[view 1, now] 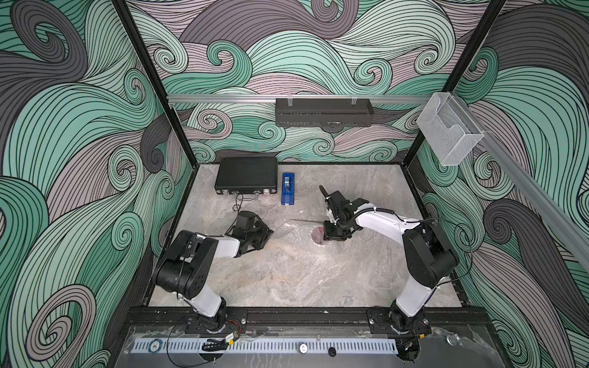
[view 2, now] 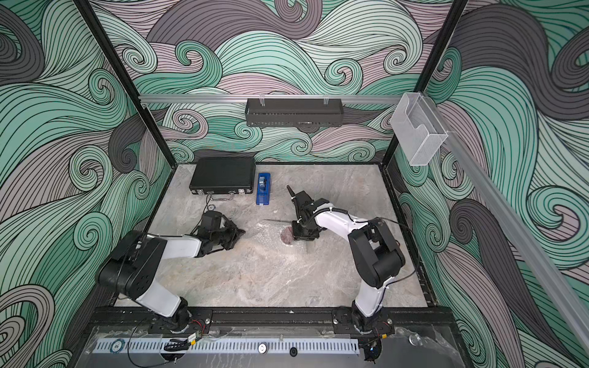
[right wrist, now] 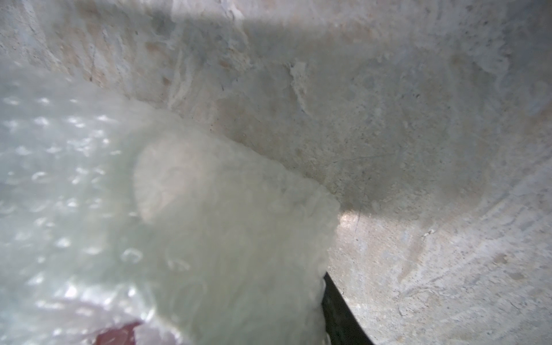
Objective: Wrap mugs in bubble wrap
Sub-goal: Wrap the mug in bubble wrap.
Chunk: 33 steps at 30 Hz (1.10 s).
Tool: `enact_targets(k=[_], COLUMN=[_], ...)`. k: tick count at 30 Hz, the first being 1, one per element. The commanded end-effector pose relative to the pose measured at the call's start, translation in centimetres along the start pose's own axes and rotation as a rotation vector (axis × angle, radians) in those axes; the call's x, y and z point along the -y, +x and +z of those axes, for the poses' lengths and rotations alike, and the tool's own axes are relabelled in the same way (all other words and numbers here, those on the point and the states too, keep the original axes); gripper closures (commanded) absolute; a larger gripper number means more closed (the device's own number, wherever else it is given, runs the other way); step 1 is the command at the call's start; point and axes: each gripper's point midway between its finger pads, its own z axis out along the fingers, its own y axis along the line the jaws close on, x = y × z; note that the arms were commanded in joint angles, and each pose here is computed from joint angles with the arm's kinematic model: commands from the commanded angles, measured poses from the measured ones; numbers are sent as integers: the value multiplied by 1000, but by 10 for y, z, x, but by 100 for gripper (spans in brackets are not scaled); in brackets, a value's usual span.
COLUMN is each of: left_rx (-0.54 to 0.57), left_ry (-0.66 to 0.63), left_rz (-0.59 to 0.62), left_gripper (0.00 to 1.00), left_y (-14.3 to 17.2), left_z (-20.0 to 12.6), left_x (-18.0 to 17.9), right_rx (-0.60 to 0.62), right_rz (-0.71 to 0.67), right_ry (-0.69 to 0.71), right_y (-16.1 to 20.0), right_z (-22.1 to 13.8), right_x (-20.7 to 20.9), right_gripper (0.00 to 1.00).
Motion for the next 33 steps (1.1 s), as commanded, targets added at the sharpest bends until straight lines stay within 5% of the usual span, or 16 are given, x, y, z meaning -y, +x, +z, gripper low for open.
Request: enact_targets(k=[1, 9, 18, 25, 33], left_rx=[-46, -404, -638, -535, -484], left_ry=[117, 246, 195, -65, -166], left_rz=[191, 479, 439, 345, 424], left_gripper=[100, 100, 100, 100, 100], left_y=[11, 118, 198, 173, 163], left_z=[-28, 1, 70, 86, 82], left_x=[62, 148, 127, 64, 62], right_rx=[-18, -8, 33, 78, 105], right_rz=[4, 17, 33, 43, 70], right_ry=[25, -12, -126, -202, -268], right_y=[7, 5, -1, 5, 25], right_z=[1, -1, -10, -39, -68], right_x=[4, -3, -23, -25, -11], right_gripper=[64, 64, 64, 53, 27])
